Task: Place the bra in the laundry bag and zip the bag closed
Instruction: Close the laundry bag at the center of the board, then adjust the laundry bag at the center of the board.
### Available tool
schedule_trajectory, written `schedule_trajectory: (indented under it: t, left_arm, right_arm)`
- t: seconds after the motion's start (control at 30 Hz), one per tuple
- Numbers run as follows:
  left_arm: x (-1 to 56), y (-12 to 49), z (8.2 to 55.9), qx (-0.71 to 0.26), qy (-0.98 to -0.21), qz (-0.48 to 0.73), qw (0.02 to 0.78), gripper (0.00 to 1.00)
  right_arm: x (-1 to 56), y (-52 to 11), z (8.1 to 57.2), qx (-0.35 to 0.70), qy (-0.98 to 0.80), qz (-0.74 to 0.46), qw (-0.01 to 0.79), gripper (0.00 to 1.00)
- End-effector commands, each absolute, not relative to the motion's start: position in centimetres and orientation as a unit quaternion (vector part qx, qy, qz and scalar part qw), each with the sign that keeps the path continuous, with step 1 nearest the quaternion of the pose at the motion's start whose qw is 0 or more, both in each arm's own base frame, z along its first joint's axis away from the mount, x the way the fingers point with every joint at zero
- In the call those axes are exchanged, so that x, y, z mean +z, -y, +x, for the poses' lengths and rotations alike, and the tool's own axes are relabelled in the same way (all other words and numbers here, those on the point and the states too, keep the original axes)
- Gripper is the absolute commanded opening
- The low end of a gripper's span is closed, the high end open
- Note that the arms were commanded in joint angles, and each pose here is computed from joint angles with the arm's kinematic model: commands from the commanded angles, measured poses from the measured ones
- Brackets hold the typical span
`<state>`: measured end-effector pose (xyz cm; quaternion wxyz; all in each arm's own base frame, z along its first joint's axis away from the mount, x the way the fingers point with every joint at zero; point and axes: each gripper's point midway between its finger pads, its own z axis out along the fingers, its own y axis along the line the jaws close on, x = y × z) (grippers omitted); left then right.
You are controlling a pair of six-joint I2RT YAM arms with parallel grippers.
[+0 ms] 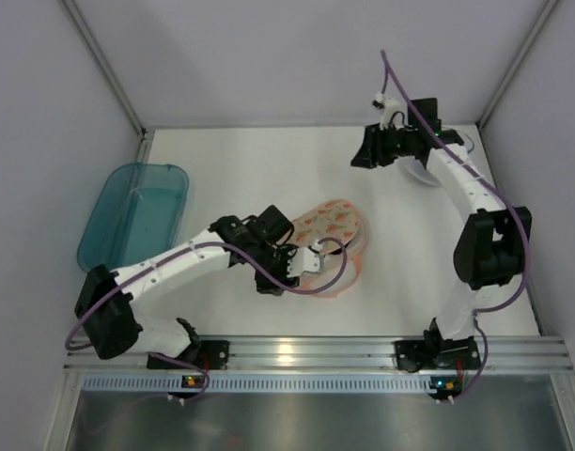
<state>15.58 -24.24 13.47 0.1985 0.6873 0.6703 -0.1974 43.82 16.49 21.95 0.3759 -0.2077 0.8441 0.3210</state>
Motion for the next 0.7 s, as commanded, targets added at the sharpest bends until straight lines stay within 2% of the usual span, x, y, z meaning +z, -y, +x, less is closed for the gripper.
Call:
schedule_trajectory:
  t: [0.0,0.17,0.33,0.47,0.67]
  left_arm:
    - [10.1,22.9,12.1,-0.234,-0.68,0.688,0.095,0.51]
    - [6.9,23.4,11.3,-0.238,-0.684,0.689,0.041,0.49]
    - [3.2,22.2,13.8,-0.165,-0.689,0.704,0.051,0.5]
    - [1.7,21.3,15.3,-0.146,-0.689,0.708,0.046,0.49]
    - [3.6,21.3,21.9,-0.149,-0.727,0.662,0.102,0.49]
  right_arm:
    - [20.7,-21.9,44.3,0.317,-0.835,-0.253,0.372,0.47]
    - [18.6,-26.3,45.4,0.324,-0.825,-0.273,0.373,0.49]
    - [14.4,-28.4,46.0,0.337,-0.843,-0.255,0.332,0.48]
    - [11.7,-28.8,45.8,0.344,-0.851,-0.254,0.305,0.47]
    - [7.1,-27.7,43.1,0.341,-0.873,-0.25,0.243,0.41]
